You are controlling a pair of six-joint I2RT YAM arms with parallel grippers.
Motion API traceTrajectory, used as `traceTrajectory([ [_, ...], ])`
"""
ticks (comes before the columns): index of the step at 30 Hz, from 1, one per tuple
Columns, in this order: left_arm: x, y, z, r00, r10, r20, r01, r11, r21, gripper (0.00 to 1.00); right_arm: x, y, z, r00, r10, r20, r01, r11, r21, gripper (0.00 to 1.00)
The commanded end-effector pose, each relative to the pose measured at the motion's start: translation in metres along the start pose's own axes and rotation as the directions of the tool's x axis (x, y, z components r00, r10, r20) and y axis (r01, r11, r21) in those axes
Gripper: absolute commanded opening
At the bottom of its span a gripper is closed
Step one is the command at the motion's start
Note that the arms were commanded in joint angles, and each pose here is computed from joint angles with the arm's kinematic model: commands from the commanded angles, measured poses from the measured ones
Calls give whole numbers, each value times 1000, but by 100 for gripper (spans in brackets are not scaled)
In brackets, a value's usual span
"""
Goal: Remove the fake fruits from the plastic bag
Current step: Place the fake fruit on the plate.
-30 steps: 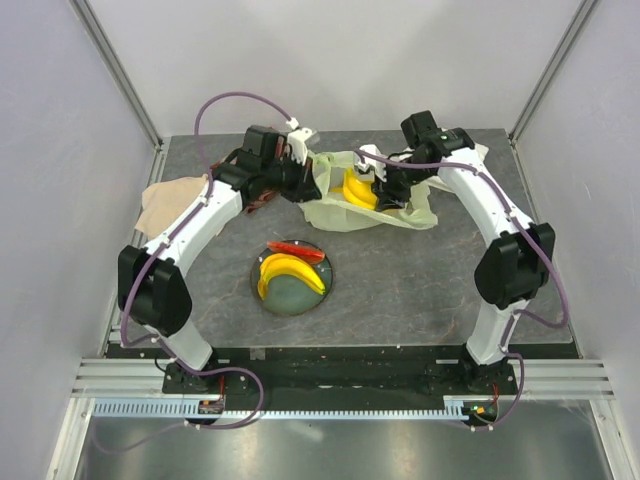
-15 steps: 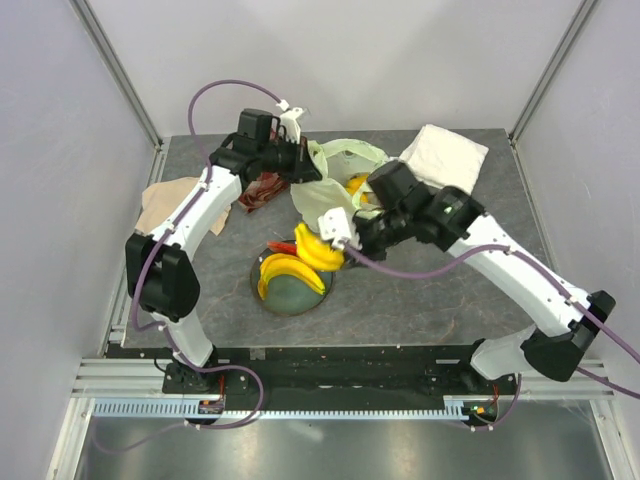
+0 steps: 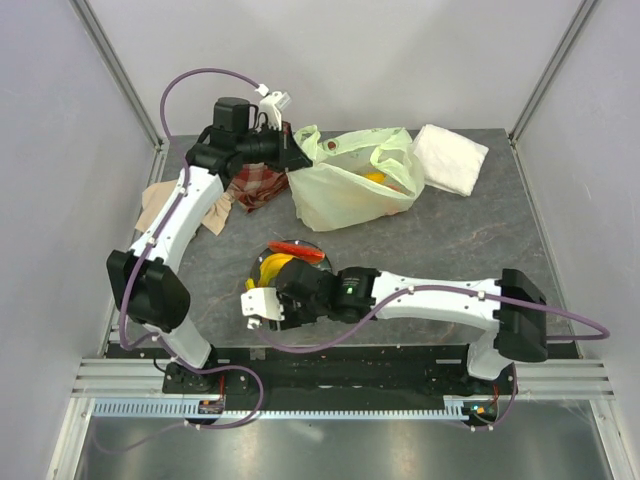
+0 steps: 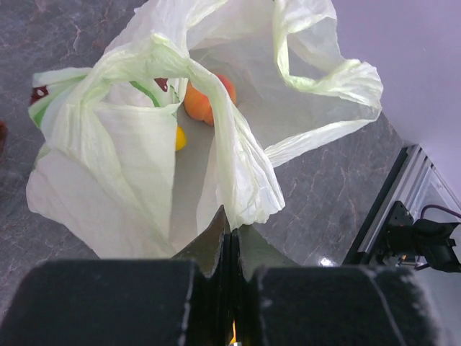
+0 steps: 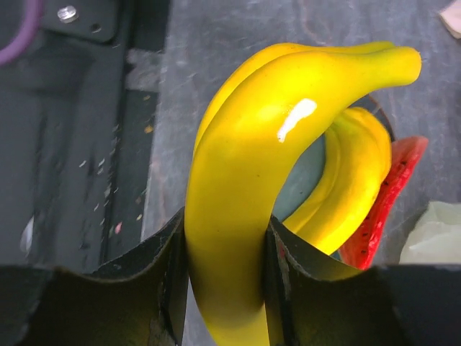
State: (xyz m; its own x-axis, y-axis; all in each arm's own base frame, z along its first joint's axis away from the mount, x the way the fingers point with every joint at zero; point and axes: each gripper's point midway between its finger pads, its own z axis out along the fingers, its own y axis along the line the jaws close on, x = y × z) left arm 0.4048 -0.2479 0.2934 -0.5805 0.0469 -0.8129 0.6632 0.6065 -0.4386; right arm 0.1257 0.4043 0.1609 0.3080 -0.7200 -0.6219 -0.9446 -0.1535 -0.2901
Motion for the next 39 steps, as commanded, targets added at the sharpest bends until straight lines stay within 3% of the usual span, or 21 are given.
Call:
traceTrajectory([
  [1, -18, -26, -25, 998, 10, 62, -12, 999, 38, 2, -12, -55, 13, 990, 139, 32, -142, 942, 303, 0],
  [20, -27, -34, -30, 996, 14, 92, -19, 998, 57, 2, 48, -61, 56, 982, 46, -182, 51, 870, 491, 0],
  [37, -15, -42, -37, 996, 0, 84, -7, 997, 75, 2, 65, -49, 89, 968, -36, -249, 175, 807, 564, 0],
  [39, -14, -42, -38, 997, 1, 83, -7, 997, 78, 2, 65, -44, 91, 966, -46, -255, 186, 809, 557, 4],
])
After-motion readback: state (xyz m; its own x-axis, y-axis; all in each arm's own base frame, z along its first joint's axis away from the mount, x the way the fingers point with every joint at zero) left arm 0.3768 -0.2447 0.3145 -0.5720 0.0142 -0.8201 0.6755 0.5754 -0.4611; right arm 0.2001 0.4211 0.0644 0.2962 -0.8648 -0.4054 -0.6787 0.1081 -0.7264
